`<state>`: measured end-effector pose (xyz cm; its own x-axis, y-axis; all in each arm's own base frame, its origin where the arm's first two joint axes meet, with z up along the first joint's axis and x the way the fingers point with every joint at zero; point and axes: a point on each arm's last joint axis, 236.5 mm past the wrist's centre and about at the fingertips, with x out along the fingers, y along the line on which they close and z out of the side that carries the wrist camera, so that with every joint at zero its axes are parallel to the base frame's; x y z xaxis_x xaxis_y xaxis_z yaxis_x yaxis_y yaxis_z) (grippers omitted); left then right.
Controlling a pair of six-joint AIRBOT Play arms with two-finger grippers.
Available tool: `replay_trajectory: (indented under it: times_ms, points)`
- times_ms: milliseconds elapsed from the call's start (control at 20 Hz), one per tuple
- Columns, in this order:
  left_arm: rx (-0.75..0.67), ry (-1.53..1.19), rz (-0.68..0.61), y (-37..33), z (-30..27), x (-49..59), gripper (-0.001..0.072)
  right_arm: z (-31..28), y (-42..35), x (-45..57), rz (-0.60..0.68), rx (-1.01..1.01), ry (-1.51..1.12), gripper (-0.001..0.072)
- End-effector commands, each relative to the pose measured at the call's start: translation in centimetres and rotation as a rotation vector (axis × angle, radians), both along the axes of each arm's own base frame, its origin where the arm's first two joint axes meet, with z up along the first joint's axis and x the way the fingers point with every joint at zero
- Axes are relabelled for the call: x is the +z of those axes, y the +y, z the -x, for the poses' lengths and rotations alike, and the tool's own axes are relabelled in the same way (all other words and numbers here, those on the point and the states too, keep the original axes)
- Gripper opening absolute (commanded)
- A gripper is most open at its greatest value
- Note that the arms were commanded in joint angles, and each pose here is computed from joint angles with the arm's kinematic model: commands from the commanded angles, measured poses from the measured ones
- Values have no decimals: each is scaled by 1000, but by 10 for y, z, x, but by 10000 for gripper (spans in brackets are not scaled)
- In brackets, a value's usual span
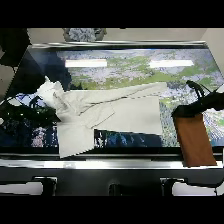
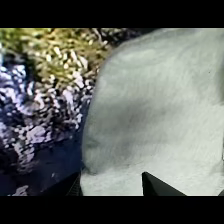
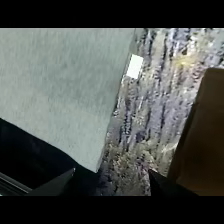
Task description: Fold the shirts.
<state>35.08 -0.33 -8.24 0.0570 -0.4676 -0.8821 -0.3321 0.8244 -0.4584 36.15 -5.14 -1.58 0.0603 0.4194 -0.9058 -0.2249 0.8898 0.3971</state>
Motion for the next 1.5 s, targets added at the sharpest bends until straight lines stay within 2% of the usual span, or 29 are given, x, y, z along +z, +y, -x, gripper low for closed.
replay_trajectory:
  times_ms: [0, 150, 200, 250, 350, 400, 550, 700, 850, 900, 950, 1000, 1150, 1250, 1350, 1450]
  points:
    - [16, -19, -11, 1, -1, -13, 452, 16, 1, -7, -8, 13, 56, 547]
    - [-9, 7, -1, -11, 1, -24, 446, 22, 5, -21, -20, -3, 76, 559]
    - [-11, 5, -6, -13, -1, -28, 345, 26, 9, -27, -34, -8, 90, 567]
    - [0, -8, -15, -13, -6, -28, 214, 31, 15, -33, -57, -14, 107, 567]
    - [20, -31, -9, -14, -13, -27, 27, 40, 28, -44, -110, -21, 126, 583]
    - [20, -32, -9, -14, -13, -27, 30, 44, 34, -50, -131, -36, 135, 604]
    - [18, -35, -9, -14, -12, -24, 30, 55, 56, -72, -167, -61, 161, 605]
    - [13, -43, -9, -15, -12, -19, 30, 46, 69, -91, -139, -100, 148, 602]
    - [11, -55, -12, -15, -13, -15, 30, 36, 78, -98, -117, -169, 161, 523]
    - [12, -54, -12, -15, -13, -16, 30, 35, 83, -99, -113, -164, 157, 422]
    - [11, -55, -12, -15, -14, -15, 30, 35, 86, -98, -112, -150, 158, 260]
    - [-4, -55, -8, -15, -13, -12, 30, 35, 88, -96, -118, -144, 160, 51]
    - [-69, -94, 17, -4, -26, 36, 27, 18, 87, -57, -121, 0, 54, 45]
    - [-93, -284, -66, 11, -60, 110, 26, -21, 75, 10, -55, 89, -165, 45]
    - [2, -614, -133, 16, -103, 238, 27, -70, 50, 126, 109, 89, -511, 46]
    - [28, -1053, -153, -1, -103, 410, 27, -85, 24, 288, 340, 40, -942, 47]
